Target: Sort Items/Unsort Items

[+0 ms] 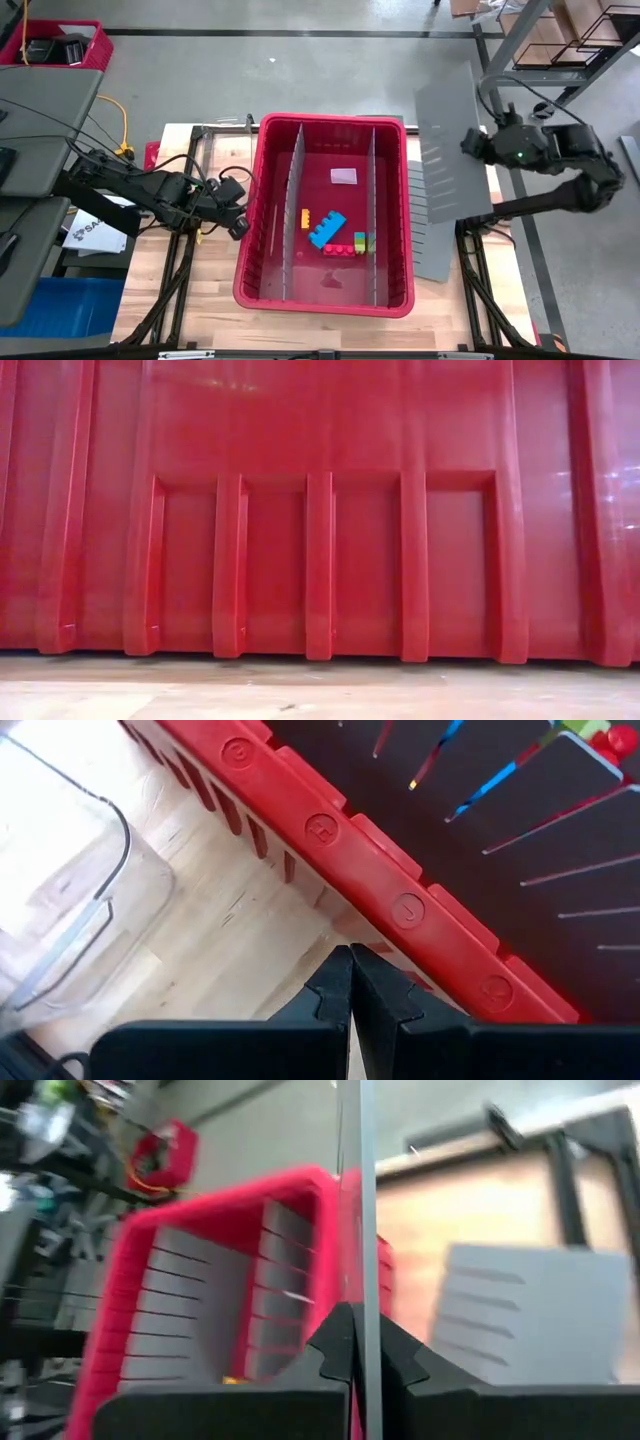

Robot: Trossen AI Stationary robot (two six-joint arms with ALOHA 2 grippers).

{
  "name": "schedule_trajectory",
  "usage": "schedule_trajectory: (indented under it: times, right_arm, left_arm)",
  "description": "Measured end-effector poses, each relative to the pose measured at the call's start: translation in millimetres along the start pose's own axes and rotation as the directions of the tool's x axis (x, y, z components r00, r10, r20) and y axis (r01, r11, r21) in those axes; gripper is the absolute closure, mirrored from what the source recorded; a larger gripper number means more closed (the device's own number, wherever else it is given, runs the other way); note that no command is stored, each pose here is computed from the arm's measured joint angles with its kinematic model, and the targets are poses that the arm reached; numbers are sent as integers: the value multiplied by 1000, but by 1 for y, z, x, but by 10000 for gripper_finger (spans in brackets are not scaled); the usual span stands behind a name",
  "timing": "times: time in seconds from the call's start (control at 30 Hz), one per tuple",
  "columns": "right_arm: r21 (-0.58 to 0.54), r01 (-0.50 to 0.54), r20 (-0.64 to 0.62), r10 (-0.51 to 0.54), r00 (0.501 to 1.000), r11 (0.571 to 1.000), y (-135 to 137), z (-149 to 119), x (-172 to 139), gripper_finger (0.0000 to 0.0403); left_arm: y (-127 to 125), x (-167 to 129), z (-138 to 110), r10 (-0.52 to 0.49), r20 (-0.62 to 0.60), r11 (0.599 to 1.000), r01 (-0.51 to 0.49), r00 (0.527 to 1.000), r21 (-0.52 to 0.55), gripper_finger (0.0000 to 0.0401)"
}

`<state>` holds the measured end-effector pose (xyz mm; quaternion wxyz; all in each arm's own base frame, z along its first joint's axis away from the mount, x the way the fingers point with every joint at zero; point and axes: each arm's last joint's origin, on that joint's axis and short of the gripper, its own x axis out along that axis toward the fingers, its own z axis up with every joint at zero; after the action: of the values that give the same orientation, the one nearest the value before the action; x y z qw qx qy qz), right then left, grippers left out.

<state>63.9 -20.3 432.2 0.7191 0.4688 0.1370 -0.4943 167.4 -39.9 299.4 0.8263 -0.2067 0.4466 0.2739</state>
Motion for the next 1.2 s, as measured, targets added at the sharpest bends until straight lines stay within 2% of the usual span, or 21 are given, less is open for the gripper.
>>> schedule_trajectory:
  times: [0.17, 0.33, 0.4, 0.6, 0.73, 0.8, 0.97, 1.07, 1.2]
  right_arm:
    - [9, 121, -140, -118, 983, 993, -26, -20, 27, 403]
    - [-61, 253, -277, -260, 925, 965, -41, -48, 62, 403]
    - [-97, 273, -318, -290, 903, 957, -43, -58, 73, 403]
    - [-66, 193, -344, -204, 916, 979, -36, -82, 97, 403]
    - [-72, 260, -356, -269, 895, 963, -41, -99, 108, 403]
    - [-57, 259, -352, -263, 899, 964, -39, -109, 113, 403]
    - [-47, 174, -339, -179, 923, 984, -24, -134, 119, 397]
    - [-108, 174, -357, -202, 912, 979, -21, -145, 118, 374]
    - [-218, 158, -400, -236, 886, 963, -18, -149, 108, 319]
  left_arm:
    - [0, 0, 0, 3, 6, 998, -3, 1000, -66, 401]
    - [0, 0, 0, 5, 9, 994, -4, 1000, -106, 401]
    - [0, 0, 1, 1, 11, 994, 0, 1000, -108, 401]
    - [0, 0, 1, 0, 12, 989, 2, 1000, -150, 401]
    - [0, 0, 1, -3, 8, 989, 4, 1000, -150, 401]
    - [-1, 0, 1, -3, 8, 989, 4, 1000, -150, 401]
    - [-1, 0, 0, -4, 6, 992, 4, 1000, -129, 401]
    - [-1, 0, 0, -9, -1, 992, 9, 1000, -125, 401]
    - [-1, 0, 0, -27, -26, 996, 25, 999, -89, 401]
